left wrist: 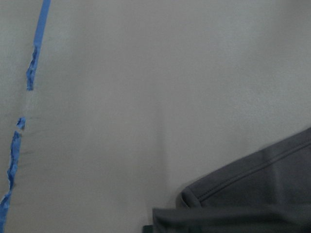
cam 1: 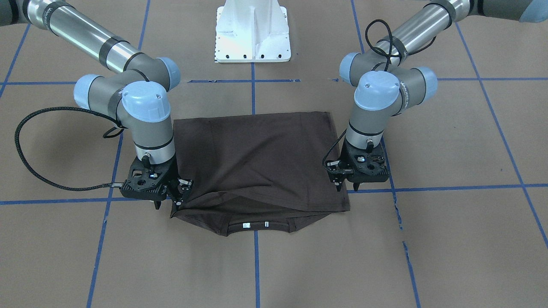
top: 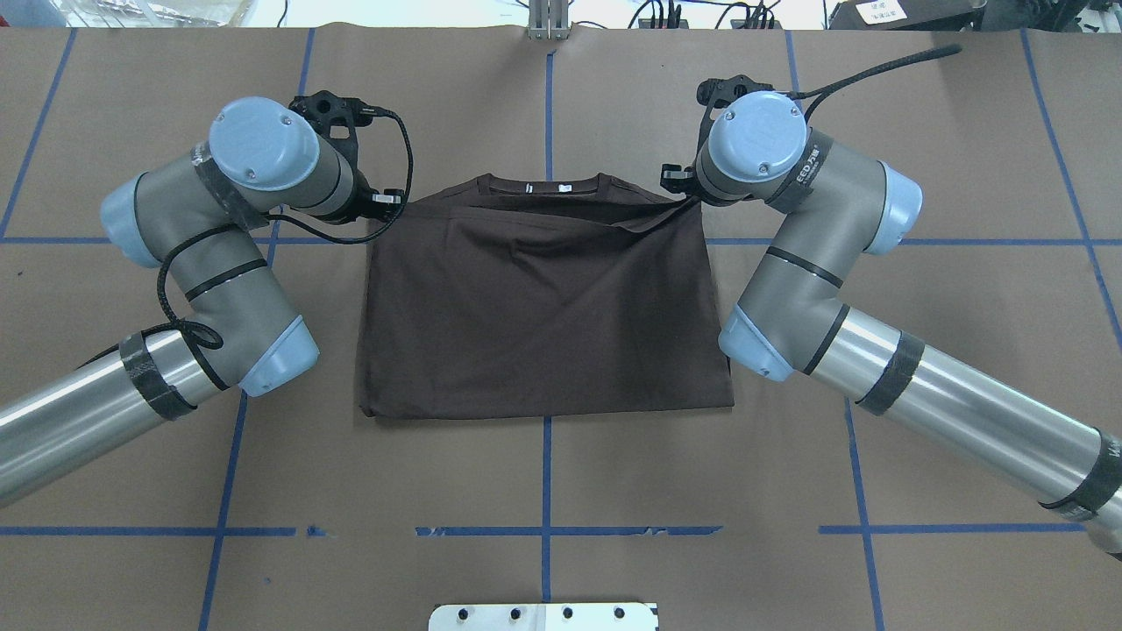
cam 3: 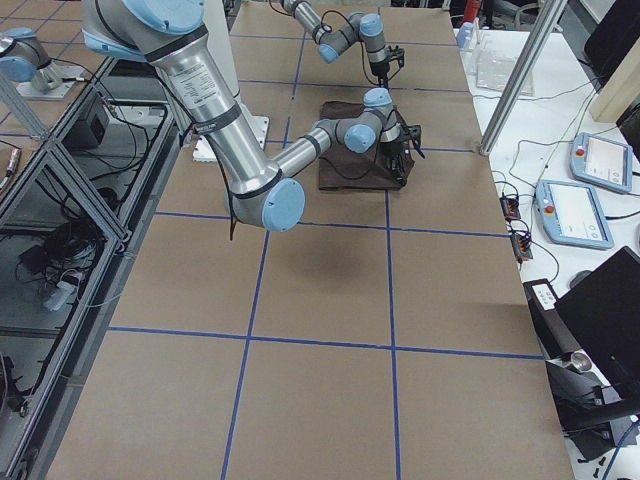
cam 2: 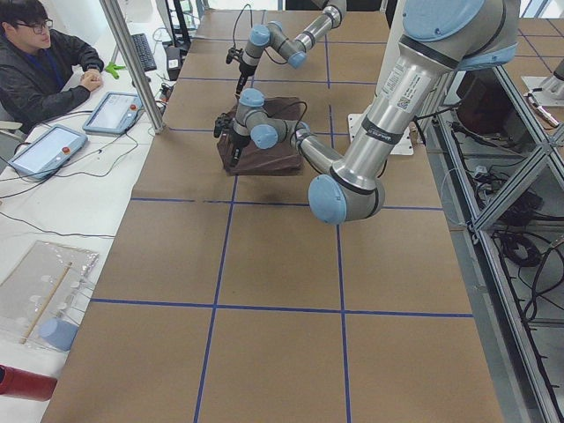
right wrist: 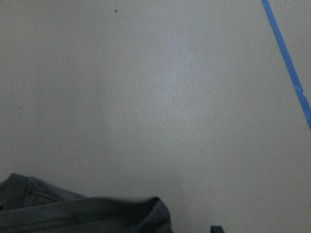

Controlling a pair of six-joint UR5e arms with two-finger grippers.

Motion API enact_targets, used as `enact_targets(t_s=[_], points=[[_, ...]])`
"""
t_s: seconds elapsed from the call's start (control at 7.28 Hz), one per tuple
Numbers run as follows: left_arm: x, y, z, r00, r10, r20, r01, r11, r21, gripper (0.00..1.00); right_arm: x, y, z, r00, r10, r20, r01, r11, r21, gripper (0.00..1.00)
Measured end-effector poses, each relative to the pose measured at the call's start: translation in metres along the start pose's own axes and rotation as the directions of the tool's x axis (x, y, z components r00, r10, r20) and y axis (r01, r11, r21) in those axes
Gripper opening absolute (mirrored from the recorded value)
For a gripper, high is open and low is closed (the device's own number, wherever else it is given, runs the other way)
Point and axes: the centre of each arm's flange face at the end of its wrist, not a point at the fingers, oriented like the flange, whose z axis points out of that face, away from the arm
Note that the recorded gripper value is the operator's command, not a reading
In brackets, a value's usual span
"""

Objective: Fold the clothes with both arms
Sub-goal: 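Lower the hem onto the shirt near the collar and open both grippers, then move the left gripper to the folded shirt's side edge while the right gripper withdraws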

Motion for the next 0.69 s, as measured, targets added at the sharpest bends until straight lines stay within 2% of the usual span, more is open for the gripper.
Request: enact_targets(t_s=[0.27, 0.55, 0.69], points=[[-0.010, 0.026, -0.037, 0.998, 0.027, -0.062, -0.027, 1.000, 0.004, 1.00, 0.022, -0.017, -0.013, 0.991, -0.113, 0.075, 0.117, 0.992, -0.050, 1.00], [-0.025, 0.090, -0.057, 0.994, 0.011, -0.108, -0.017, 0.998, -0.061, 1.00, 0.041, -0.014, -0.013, 0.979, -0.149, 0.142, 0.156, 0.987, -0.035, 1.00], [-0.024, 0.122, -0.057, 0.993, -0.013, -0.114, 0.002, 0.995, -0.097, 0.84, 0.043, -0.012, -0.013, 0.976, -0.153, 0.154, 0.159, 0.987, -0.029, 1.00]])
